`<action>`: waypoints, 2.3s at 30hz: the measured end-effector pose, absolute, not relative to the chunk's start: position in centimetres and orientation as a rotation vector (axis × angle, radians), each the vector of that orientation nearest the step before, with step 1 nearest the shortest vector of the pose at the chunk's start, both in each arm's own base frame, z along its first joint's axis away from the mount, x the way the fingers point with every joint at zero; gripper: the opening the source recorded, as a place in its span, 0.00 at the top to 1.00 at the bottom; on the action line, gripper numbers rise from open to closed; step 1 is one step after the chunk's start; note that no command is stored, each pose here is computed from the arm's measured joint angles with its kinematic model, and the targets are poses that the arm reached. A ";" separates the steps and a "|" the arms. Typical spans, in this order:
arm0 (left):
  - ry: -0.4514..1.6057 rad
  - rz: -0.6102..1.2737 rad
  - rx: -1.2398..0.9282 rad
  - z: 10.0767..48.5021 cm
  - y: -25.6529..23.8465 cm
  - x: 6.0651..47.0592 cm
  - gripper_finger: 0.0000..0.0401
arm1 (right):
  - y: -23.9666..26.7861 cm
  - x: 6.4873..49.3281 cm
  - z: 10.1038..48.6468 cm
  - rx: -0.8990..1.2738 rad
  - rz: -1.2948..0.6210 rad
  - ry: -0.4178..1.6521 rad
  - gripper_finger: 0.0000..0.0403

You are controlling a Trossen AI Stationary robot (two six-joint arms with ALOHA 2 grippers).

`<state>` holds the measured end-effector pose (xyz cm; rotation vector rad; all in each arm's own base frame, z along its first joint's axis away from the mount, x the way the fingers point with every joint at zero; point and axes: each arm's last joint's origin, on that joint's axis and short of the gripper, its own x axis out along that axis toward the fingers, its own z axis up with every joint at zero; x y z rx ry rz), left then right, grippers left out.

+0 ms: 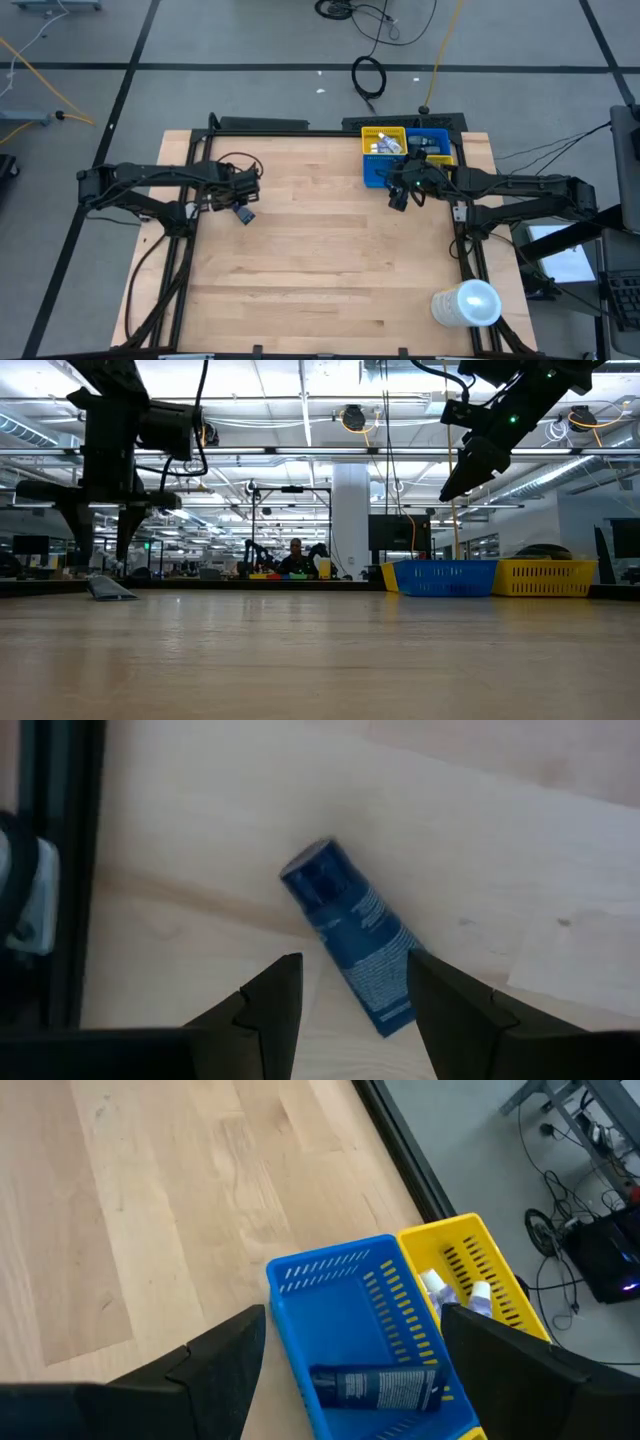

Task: Pick & Place Travel size toiletries
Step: Put the blue shave cream into the bottom blue basket

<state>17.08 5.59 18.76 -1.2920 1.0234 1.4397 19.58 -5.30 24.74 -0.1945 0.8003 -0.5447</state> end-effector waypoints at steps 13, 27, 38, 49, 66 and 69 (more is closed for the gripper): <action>0.894 1.578 -1.357 18.5 5.7 16.9 0.55 | -5.3 19.6 24.7 -0.195 -0.545 0.802 0.27; 0.844 1.686 -1.382 17.7 5.6 17.3 0.55 | -5.3 19.5 24.7 -0.195 -0.542 0.810 0.27; 0.824 1.700 -1.365 16.4 5.9 18.5 0.55 | -5.3 19.4 24.6 -0.196 -0.540 0.823 0.27; 0.929 1.677 -1.347 15.6 5.9 18.8 0.55 | -5.3 19.4 24.5 -0.196 -0.539 0.832 0.27; 0.847 1.670 -1.363 12.6 5.7 17.4 0.55 | -5.3 19.4 24.5 -0.189 -0.541 0.831 0.27; 0.851 1.658 -1.320 12.5 5.7 17.4 0.55 | -5.3 19.4 24.5 -0.189 -0.541 0.830 0.27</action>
